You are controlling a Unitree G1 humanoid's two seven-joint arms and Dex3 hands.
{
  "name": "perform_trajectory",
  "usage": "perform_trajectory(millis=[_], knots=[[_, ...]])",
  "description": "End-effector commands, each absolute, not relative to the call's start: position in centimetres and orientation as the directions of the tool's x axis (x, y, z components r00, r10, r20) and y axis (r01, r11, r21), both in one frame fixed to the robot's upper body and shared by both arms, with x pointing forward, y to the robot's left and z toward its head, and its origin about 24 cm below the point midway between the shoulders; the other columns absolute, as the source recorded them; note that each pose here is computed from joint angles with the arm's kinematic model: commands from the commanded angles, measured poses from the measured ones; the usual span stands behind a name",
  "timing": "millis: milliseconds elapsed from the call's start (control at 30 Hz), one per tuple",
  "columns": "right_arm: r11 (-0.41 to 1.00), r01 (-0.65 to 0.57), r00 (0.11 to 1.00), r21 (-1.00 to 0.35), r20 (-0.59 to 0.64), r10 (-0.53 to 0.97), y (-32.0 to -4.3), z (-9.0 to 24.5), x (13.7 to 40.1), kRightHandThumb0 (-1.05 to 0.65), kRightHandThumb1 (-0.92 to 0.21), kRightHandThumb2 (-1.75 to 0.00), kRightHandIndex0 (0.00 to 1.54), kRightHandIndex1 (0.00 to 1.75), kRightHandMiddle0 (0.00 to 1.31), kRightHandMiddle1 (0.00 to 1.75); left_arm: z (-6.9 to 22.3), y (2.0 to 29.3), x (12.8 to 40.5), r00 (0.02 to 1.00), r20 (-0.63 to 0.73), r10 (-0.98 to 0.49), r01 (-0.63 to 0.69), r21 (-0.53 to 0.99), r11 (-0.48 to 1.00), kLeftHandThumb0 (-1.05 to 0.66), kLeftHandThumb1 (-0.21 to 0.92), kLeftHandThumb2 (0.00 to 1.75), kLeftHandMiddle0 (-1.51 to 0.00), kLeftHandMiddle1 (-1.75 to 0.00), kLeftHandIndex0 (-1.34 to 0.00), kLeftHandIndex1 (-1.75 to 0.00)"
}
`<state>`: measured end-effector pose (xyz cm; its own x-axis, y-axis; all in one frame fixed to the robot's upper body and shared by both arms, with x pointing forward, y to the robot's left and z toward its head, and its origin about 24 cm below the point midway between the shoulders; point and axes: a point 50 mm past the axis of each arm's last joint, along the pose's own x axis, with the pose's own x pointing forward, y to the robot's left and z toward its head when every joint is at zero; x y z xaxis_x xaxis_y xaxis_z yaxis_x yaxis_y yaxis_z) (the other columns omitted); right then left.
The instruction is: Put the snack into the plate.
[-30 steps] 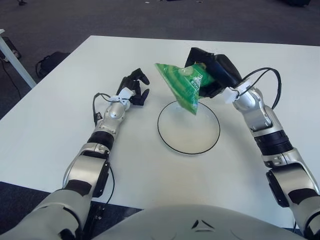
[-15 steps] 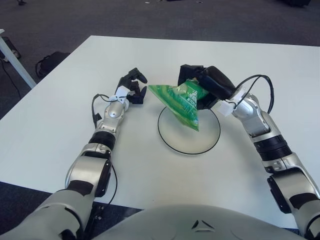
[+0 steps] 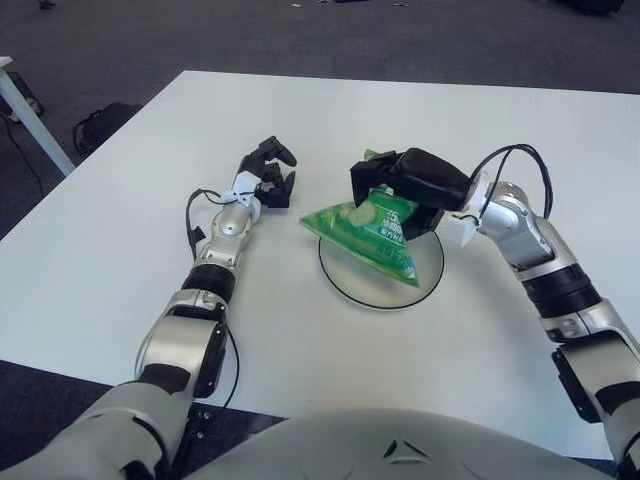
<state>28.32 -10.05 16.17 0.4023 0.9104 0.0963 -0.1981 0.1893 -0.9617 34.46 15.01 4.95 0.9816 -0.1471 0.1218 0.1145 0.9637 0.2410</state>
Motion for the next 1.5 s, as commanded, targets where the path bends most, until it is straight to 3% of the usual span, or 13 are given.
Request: perform_trajectory(millis=[0,67,133,200,367,467,633,867,1167,1467], knots=[[0.094,-0.248,0.374,-0.964,-0.006,0.927,-10.5,14.4,28.0,-0.38,-0.29,-1.13,0.24,1.58,0.22,1.38,0.3,14.7,32.1,0.985,-0.079,-0.153,0.166,0.211,0.963,-0.46,0.38,1.24,-0.98,-1.75,-0.56,-1.75],[0.053,-0.249,0.344,-0.967,-0.037,0.938,-10.6,14.2,27.9,-0.51,-0.34,-1.02,0.10,1.07,0.09,1.11,0.4,14.6,32.2,0.986,-0.076,-0.146,0.159,0.217,0.963,-0.46,0.38,1.24,-0.95,-1.75,-0.56,-1.75],[0.016,-0.234,0.314,-0.972,-0.060,0.947,-10.7,14.1,27.9,-0.58,-0.38,-0.96,0.05,0.80,0.05,0.92,0.6,14.4,32.2,0.988,-0.067,-0.141,0.152,0.229,0.961,-0.46,0.38,1.24,-0.92,-1.75,-0.56,-1.75],[-0.004,-0.215,0.296,-0.977,-0.069,0.953,-10.8,14.1,27.8,-0.62,-0.41,-0.91,0.02,0.64,0.02,0.79,0.7,14.4,32.2,0.988,-0.064,-0.137,0.149,0.239,0.960,-0.46,0.38,1.23,-0.91,-1.75,-0.56,-1.75],[-0.043,-0.144,0.262,-0.989,-0.080,0.962,-11.4,14.0,28.0,-0.77,-0.63,-0.70,0.00,0.11,0.00,0.24,0.8,14.3,32.1,0.989,-0.067,-0.128,0.142,0.262,0.955,-0.46,0.40,1.22,-0.84,-1.75,-0.55,-1.75],[-0.051,-0.130,0.238,-0.990,-0.081,0.968,-11.5,14.0,28.0,-0.84,-0.72,-0.58,0.00,0.04,0.00,0.08,0.8,14.3,32.1,0.989,-0.072,-0.129,0.143,0.266,0.953,-0.45,0.40,1.20,-0.80,-1.75,-0.54,-1.75],[-0.048,-0.136,0.216,-0.990,-0.076,0.973,-11.6,14.0,28.2,-0.88,-0.79,-0.48,0.00,0.01,0.00,0.01,0.8,14.3,32.0,0.989,-0.078,-0.129,0.145,0.268,0.952,-0.45,0.41,1.19,-0.76,-1.75,-0.53,-1.75],[-0.043,-0.335,0.259,-0.941,-0.136,0.956,-12.3,15.1,28.9,-0.90,-0.91,-0.39,0.00,0.00,0.00,0.00,0.2,14.5,32.3,0.984,-0.114,-0.139,0.164,0.253,0.953,-0.45,0.41,1.20,-0.71,-1.75,-0.54,-1.75],[-0.089,-0.387,0.250,-0.918,-0.197,0.948,-13.1,19.9,29.5,-0.87,-0.89,-0.30,0.00,0.00,0.00,0.00,0.5,14.5,32.2,0.984,-0.086,-0.155,0.170,0.221,0.960,-0.46,0.39,1.22,-0.92,-1.75,-0.55,-1.75],[-0.076,-0.442,0.255,-0.894,-0.206,0.945,-14.8,23.2,31.6,-0.88,-0.79,-0.23,0.00,0.00,0.00,0.00,0.4,14.5,32.3,0.986,-0.088,-0.142,0.158,0.213,0.964,-0.46,0.37,1.24,-0.99,-1.75,-0.57,-1.75]])
